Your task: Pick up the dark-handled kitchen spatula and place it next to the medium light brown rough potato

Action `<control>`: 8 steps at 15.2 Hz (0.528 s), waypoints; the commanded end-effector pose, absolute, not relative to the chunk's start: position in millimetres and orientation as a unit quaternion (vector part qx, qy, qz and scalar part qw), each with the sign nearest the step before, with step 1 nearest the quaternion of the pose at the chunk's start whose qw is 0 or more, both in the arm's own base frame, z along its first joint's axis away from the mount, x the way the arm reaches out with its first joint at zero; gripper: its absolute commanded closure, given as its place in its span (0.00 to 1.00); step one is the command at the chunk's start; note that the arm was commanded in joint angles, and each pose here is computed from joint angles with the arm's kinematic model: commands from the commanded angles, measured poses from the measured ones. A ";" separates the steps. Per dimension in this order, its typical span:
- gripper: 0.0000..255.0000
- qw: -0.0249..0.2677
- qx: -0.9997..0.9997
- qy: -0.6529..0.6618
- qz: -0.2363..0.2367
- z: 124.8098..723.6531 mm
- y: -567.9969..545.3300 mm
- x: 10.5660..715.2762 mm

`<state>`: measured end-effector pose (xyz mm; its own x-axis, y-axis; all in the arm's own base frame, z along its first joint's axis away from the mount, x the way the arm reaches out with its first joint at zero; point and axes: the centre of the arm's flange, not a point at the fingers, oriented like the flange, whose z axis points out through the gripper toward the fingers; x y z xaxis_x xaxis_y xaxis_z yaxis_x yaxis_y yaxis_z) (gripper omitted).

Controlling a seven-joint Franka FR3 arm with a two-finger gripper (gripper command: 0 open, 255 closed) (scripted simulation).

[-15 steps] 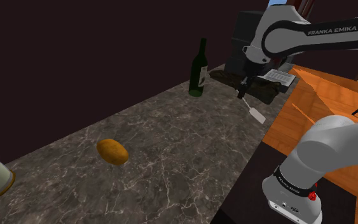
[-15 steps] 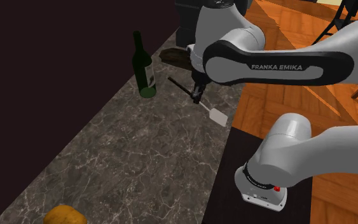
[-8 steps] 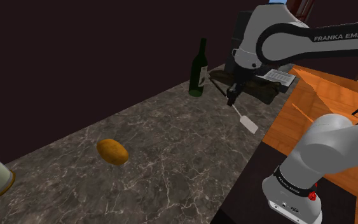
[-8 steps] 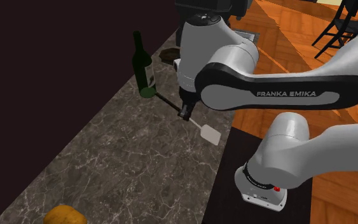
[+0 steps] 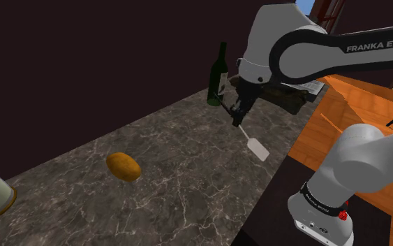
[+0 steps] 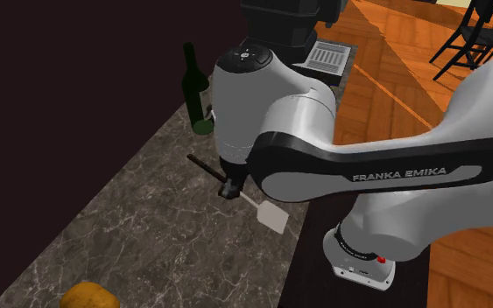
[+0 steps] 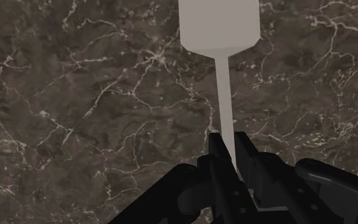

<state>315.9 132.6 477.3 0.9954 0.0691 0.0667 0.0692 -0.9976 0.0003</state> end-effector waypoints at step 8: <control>1.00 0.001 -0.999 -0.034 -0.033 475.9 251.6 314.9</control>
<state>315.3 240.4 477.3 0.9953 0.0692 0.0671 0.0693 -0.9976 0.0005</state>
